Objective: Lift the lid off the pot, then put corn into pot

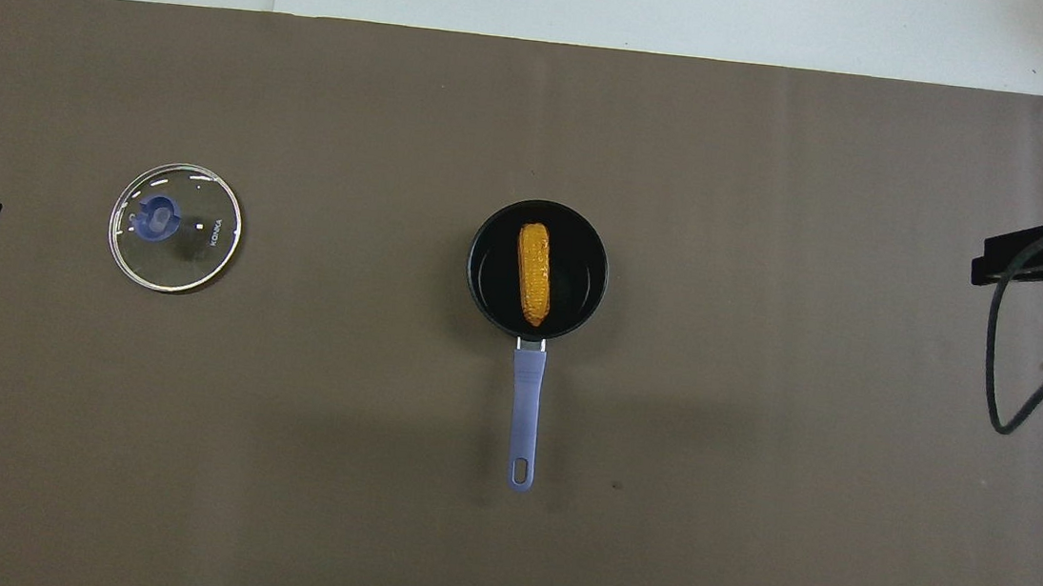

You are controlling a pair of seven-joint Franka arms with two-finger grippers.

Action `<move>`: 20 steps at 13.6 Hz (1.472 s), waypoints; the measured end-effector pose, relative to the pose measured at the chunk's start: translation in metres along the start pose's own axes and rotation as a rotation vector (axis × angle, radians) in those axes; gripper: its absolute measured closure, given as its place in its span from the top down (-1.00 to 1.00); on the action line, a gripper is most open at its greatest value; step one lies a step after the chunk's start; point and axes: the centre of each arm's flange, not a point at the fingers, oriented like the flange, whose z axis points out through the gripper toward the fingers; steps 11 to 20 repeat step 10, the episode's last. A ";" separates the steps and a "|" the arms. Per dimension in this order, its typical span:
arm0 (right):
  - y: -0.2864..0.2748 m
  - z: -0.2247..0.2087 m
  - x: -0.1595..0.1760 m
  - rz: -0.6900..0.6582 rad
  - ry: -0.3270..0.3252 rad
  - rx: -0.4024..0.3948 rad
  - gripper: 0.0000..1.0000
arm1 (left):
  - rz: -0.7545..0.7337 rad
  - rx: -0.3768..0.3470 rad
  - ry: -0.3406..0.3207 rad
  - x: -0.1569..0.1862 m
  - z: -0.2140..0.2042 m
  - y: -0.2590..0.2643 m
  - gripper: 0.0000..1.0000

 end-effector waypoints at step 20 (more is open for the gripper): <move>0.018 -0.054 -0.042 0.023 0.047 0.014 1.00 | 0.001 -0.001 -0.006 -0.002 0.000 0.001 1.00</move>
